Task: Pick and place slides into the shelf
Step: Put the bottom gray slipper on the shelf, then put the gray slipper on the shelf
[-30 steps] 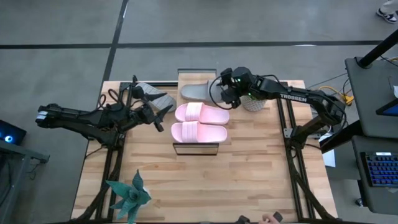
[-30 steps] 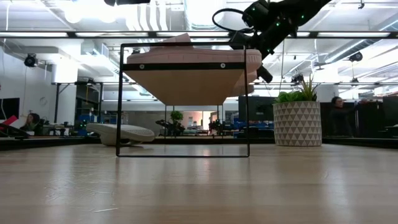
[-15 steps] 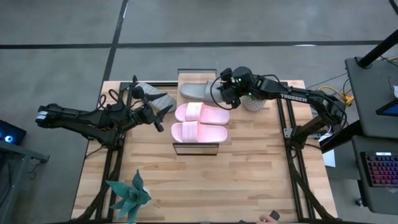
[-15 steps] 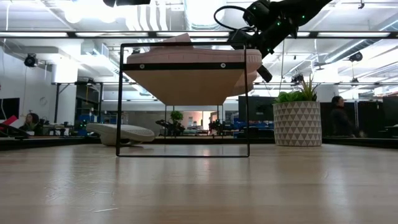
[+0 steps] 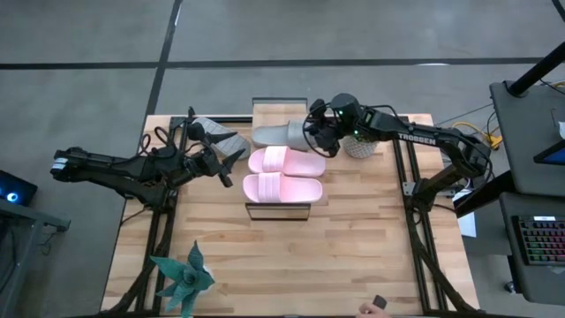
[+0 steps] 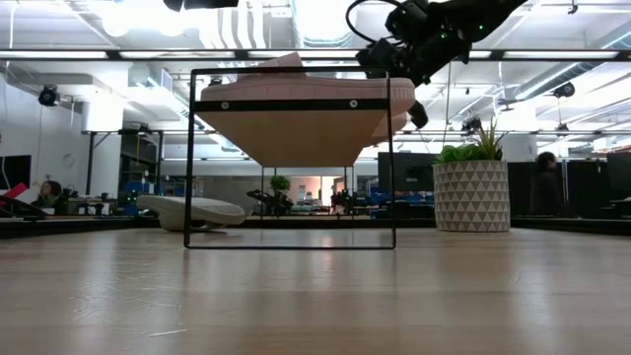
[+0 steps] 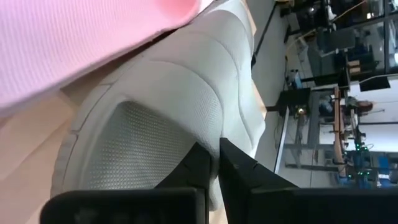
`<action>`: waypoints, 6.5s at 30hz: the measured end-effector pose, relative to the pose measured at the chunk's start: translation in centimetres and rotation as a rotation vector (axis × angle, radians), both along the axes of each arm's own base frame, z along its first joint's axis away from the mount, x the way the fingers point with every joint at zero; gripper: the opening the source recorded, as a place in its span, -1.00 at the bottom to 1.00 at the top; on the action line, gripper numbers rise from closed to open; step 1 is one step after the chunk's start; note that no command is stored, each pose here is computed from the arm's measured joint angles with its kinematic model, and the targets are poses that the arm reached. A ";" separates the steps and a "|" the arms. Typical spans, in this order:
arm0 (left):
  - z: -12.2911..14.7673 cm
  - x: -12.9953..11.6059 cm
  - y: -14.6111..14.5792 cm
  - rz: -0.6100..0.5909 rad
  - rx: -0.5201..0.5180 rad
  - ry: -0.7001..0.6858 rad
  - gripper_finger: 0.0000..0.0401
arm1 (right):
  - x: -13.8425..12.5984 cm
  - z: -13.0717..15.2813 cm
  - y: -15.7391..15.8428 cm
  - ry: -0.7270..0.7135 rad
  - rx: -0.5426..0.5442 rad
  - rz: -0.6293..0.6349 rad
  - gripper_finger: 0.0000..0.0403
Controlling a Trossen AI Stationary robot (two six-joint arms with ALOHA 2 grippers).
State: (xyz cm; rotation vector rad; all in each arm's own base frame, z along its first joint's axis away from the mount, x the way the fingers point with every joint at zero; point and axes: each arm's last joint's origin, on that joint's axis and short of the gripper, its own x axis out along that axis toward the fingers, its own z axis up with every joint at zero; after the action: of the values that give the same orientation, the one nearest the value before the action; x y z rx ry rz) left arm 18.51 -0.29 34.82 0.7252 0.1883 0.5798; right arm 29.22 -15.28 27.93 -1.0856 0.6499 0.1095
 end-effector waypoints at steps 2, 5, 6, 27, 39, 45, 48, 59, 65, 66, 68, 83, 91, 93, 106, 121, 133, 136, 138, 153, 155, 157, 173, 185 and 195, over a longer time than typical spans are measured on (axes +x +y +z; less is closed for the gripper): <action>0.0 0.0 0.0 0.000 0.000 0.000 0.13 | -0.1 -0.1 0.0 0.009 0.003 0.002 -0.94; 0.0 0.0 0.0 0.000 0.000 0.000 0.13 | -0.2 -0.3 0.1 0.039 0.004 0.012 -0.94; 0.0 0.0 0.0 0.000 0.000 0.000 0.13 | -0.2 -0.4 0.1 0.045 0.001 0.015 -0.94; 0.0 0.0 0.0 0.000 0.001 0.001 0.13 | -0.4 -0.6 -0.1 0.037 0.075 -0.043 -0.46; 0.0 0.0 0.0 0.003 0.008 0.007 0.13 | -0.3 0.7 0.6 0.037 0.089 -0.220 -0.03; 0.0 0.0 0.1 0.031 0.007 0.010 0.13 | -0.3 1.7 1.5 0.107 0.114 -0.293 -0.02; -0.1 -0.1 0.2 0.079 -0.002 0.006 0.13 | -0.2 2.8 1.8 0.086 0.114 -0.440 -0.02; -1.6 0.2 1.8 0.202 -0.128 0.114 0.13 | -1.2 9.9 2.3 -0.233 0.186 -0.660 -0.07; -1.5 -0.9 4.5 0.334 -0.341 0.267 0.13 | -2.5 11.5 2.8 -0.321 0.246 -0.689 -0.07; -1.4 -1.0 4.9 0.345 -0.365 0.299 0.13 | -2.7 11.6 2.9 -0.321 0.246 -0.689 -0.07; -1.6 -1.1 5.7 0.388 -0.378 0.366 0.13 | -2.7 11.6 2.9 -0.325 0.249 -0.690 -0.08; -5.6 0.8 7.7 0.426 -0.123 0.979 0.13 | -2.7 10.2 2.9 -0.258 0.249 -0.699 -0.09; -7.8 0.1 8.6 0.448 -0.216 1.226 0.13 | -2.7 9.1 2.9 -0.212 0.230 -0.690 -0.11; -8.3 -0.1 9.1 0.470 -0.239 1.269 0.13 | -2.7 9.0 2.8 -0.213 0.230 -0.692 -0.11; -9.7 -1.8 11.1 0.511 -0.372 1.285 0.13 | -2.6 8.4 2.8 -0.202 0.230 -0.693 -0.12; -15.1 -1.8 11.6 0.479 -0.296 1.306 0.13 | -2.6 8.1 2.8 -0.192 0.229 -0.691 -0.14; -17.2 -1.5 12.2 0.496 -0.236 1.197 0.13 | -2.6 7.9 2.8 -0.181 0.221 -0.686 -0.15; -17.8 -1.9 12.1 0.506 -0.241 1.214 0.13 | -2.6 7.8 2.8 -0.177 0.219 -0.684 -0.16; -18.3 -2.2 12.1 0.518 -0.233 1.222 0.13 | -2.6 7.8 2.8 -0.177 0.219 -0.684 -0.17; -20.6 -2.2 13.8 0.607 -0.201 1.196 0.13 | -2.6 7.8 2.8 -0.172 0.224 -0.660 -0.20; -21.1 -2.0 14.2 0.654 -0.190 1.197 0.13 | -2.5 7.9 2.8 -0.176 0.224 -0.660 -0.20; -21.4 -1.7 14.7 0.714 -0.163 1.175 0.13 | -2.5 7.9 2.8 -0.183 0.224 -0.658 -0.21; -23.0 -0.2 16.0 0.765 -0.140 1.192 -0.25 | -2.5 7.9 2.8 -0.183 0.224 -0.658 -0.23; -19.5 -0.9 15.5 0.754 -0.151 1.230 -0.68 | -2.5 7.9 2.8 -0.184 0.227 -0.660 -0.23; -13.1 -2.8 14.2 0.773 -0.114 1.175 -0.70 | -2.5 8.0 2.8 -0.196 0.225 -0.659 -0.25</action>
State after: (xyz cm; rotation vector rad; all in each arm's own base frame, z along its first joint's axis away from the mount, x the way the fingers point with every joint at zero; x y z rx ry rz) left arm 15.73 13.89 21.76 0.8003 1.6311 0.7945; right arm 26.77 -12.47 35.92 -0.6156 0.7668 -0.4766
